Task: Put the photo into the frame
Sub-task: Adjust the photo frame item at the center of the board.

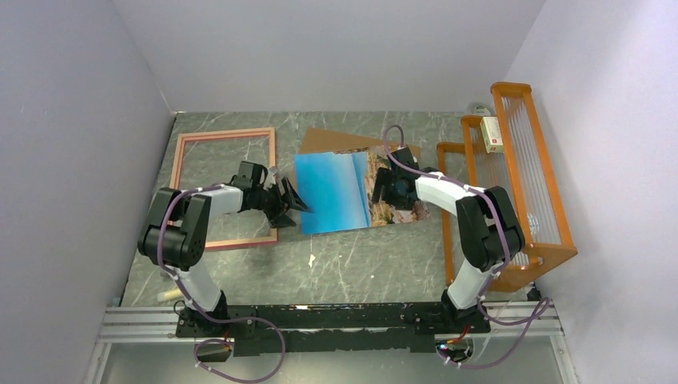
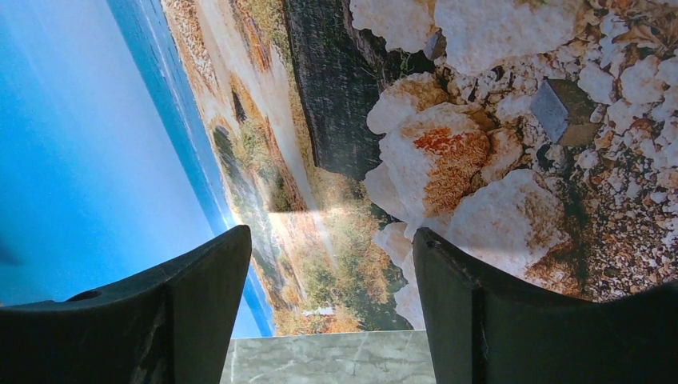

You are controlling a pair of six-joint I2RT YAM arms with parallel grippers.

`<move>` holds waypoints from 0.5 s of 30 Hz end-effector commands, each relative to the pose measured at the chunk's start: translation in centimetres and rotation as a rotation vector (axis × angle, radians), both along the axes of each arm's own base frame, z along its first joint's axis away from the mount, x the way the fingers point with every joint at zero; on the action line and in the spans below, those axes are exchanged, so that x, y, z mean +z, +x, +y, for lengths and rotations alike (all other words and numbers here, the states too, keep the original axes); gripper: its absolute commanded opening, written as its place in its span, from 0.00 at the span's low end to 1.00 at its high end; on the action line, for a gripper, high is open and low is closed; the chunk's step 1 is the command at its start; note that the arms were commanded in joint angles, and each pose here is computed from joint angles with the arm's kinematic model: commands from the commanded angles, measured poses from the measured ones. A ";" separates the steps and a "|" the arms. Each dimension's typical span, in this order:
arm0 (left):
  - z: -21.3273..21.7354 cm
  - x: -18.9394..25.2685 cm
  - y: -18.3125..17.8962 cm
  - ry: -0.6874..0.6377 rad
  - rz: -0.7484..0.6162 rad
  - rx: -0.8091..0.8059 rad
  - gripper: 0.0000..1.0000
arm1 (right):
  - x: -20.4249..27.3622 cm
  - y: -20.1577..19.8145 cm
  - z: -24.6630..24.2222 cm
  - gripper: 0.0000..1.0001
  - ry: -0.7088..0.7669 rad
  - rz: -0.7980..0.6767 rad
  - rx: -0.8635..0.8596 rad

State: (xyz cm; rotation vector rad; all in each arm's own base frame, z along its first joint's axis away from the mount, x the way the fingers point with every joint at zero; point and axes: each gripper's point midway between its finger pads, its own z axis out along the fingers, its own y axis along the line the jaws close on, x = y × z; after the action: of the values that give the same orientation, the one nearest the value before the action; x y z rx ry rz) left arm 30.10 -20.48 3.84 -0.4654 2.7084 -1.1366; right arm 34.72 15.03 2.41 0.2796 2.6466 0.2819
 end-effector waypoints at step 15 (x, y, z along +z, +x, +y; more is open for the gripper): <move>0.9 3.7 1.8 -0.241 -0.185 -0.064 0.37 | -4.3 -2.4 -0.9 0.76 -0.060 0.138 0.023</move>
State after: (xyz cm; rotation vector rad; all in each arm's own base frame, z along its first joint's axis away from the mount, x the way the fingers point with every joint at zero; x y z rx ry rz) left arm 30.94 -20.12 4.21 -0.4249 2.5801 -1.3914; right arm 34.76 15.00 2.23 0.2599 2.6632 0.2652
